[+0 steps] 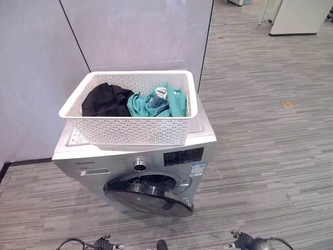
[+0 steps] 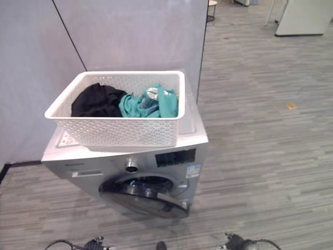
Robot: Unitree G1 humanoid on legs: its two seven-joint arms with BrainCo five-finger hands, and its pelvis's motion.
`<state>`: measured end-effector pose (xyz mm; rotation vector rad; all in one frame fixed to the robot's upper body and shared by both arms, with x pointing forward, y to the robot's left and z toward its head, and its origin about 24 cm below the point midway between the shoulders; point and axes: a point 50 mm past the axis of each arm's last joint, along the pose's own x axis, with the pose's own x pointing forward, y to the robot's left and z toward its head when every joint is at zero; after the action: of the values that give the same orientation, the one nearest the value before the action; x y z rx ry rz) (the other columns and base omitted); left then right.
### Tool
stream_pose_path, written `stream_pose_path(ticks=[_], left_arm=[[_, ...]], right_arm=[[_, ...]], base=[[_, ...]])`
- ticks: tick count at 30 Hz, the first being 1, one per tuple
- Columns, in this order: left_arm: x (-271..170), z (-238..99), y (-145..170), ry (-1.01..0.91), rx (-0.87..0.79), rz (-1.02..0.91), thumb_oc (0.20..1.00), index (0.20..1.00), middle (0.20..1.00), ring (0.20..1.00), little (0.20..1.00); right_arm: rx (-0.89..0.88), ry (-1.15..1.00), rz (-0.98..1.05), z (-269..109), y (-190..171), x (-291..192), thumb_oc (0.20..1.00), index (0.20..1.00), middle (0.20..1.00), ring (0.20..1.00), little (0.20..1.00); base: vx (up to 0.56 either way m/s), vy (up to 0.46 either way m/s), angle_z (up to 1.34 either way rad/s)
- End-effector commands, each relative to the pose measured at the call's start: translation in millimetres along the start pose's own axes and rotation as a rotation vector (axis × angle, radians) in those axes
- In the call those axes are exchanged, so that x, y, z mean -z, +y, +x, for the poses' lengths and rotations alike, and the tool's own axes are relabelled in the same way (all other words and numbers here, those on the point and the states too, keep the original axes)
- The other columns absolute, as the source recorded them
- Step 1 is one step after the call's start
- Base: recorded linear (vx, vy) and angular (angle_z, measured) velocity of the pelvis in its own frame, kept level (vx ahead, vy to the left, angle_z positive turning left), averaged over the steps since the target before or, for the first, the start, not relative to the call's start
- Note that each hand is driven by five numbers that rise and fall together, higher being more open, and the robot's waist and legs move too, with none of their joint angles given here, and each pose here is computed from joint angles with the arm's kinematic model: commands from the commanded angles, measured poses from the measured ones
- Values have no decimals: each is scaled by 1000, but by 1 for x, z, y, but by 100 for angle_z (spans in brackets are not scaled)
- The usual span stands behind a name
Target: Grab the laundry basket,head to the washer,open it,put in the laundry and shut it.
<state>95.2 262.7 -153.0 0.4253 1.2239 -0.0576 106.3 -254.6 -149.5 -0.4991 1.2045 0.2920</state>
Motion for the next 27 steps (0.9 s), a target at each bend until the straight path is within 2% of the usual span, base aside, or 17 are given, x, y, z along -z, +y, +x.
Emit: stream_pose_path(ticks=[1,8,14,18,20,27], left_arm=[[0,-1,15,-2,-47,-17,1000,1000,1000,1000,1000],[7,-2,5,9,-30,-56,1000,1000,1000,1000,1000],[2,-1,2,-9,-37,-46,1000,1000,1000,1000,1000],[-14,1,6,-47,-61,-38,1000,1000,1000,1000,1000],[-11,1,6,-43,-66,-51,1000,1000,1000,1000,1000],[3,-1,-5,-12,-30,-39,1000,1000,1000,1000,1000]], right_arm=[[9,50,-27,-4,-8,16,1000,1000,1000,1000,1000],[43,56,-68,-7,-15,19,1000,1000,1000,1000,1000],[174,-128,-138,-15,-46,-18,1000,1000,1000,1000,1000],[282,-222,-126,-30,-74,-32,1000,1000,1000,1000,1000],[303,-265,-137,-34,-80,-42,1000,1000,1000,1000,1000],[305,-322,-152,-30,-84,-74,1000,1000,1000,1000,1000]], base=[[49,-30,53],[29,-104,15],[-85,-105,18],[-159,-41,114],[-68,-5,123],[-5,126,0]])
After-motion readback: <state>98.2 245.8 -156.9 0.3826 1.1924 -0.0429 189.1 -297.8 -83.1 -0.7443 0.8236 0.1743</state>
